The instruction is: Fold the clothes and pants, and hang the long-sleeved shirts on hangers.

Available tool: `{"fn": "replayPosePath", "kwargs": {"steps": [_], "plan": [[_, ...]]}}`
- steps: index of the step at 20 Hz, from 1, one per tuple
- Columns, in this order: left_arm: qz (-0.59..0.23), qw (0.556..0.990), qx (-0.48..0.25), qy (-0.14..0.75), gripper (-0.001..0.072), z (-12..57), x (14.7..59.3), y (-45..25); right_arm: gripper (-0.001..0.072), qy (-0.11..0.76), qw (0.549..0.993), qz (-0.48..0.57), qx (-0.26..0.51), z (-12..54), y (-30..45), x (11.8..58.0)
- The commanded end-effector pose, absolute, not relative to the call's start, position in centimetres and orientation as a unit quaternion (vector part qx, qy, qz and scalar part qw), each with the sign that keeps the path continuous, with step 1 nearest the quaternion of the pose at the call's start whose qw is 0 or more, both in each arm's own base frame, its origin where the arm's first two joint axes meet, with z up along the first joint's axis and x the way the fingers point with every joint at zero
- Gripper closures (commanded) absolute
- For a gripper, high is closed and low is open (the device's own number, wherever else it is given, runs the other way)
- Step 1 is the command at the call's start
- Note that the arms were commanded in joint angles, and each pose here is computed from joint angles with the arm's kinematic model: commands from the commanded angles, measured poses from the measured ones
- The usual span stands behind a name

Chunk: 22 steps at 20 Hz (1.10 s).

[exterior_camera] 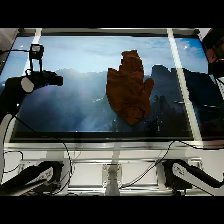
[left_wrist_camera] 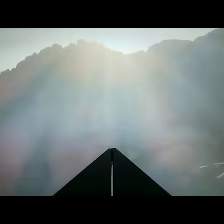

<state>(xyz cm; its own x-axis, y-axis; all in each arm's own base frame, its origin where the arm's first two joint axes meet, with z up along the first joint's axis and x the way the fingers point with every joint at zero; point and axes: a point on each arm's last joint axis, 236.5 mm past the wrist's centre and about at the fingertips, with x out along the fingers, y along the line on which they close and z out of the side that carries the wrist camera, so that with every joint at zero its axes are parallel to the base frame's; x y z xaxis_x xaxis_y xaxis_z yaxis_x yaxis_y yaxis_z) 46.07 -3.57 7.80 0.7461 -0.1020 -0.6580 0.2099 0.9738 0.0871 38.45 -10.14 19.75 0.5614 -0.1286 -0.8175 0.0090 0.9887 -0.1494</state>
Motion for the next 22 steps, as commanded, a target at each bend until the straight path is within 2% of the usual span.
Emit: {"fn": "replayPosePath", "kwargs": {"steps": [1, 15, 19, 20, 21, 22], "plan": [[-0.083, 0.931, 0.078, 0.347, 0.0695, 7.8, 46.1, -3.5, 0.0697, 0.467, 0.881, -0.038, -0.064, 19.7, -10.1, 38.5], [-0.088, 0.923, 0.076, 0.366, 0.0695, 7.0, 45.5, -3.7, 0.0696, 0.467, 0.881, -0.038, -0.064, 19.7, -10.1, 38.5], [-0.09, 0.918, 0.076, 0.378, 0.0694, 6.4, 45.1, -3.7, 0.0696, 0.437, 0.899, -0.015, -0.027, 20.4, -8.3, 39.9], [-0.091, 0.915, 0.075, 0.385, 0.068, 6.0, 44.9, -3.7, 0.0696, 0.438, 0.899, -0.013, -0.007, 20.2, -7.8, 40.1], [-0.094, 0.909, 0.075, 0.399, 0.0581, 5.3, 44.6, -3.8, 0.0696, 0.451, 0.893, -0.01, 0.007, 19.3, -7.5, 39.9], [-0.098, 0.903, 0.076, 0.412, 0.0439, 4.6, 44.2, -4.1, 0.0696, 0.476, 0.879, -0.006, 0.014, 17.7, -7.3, 39.3]]}}
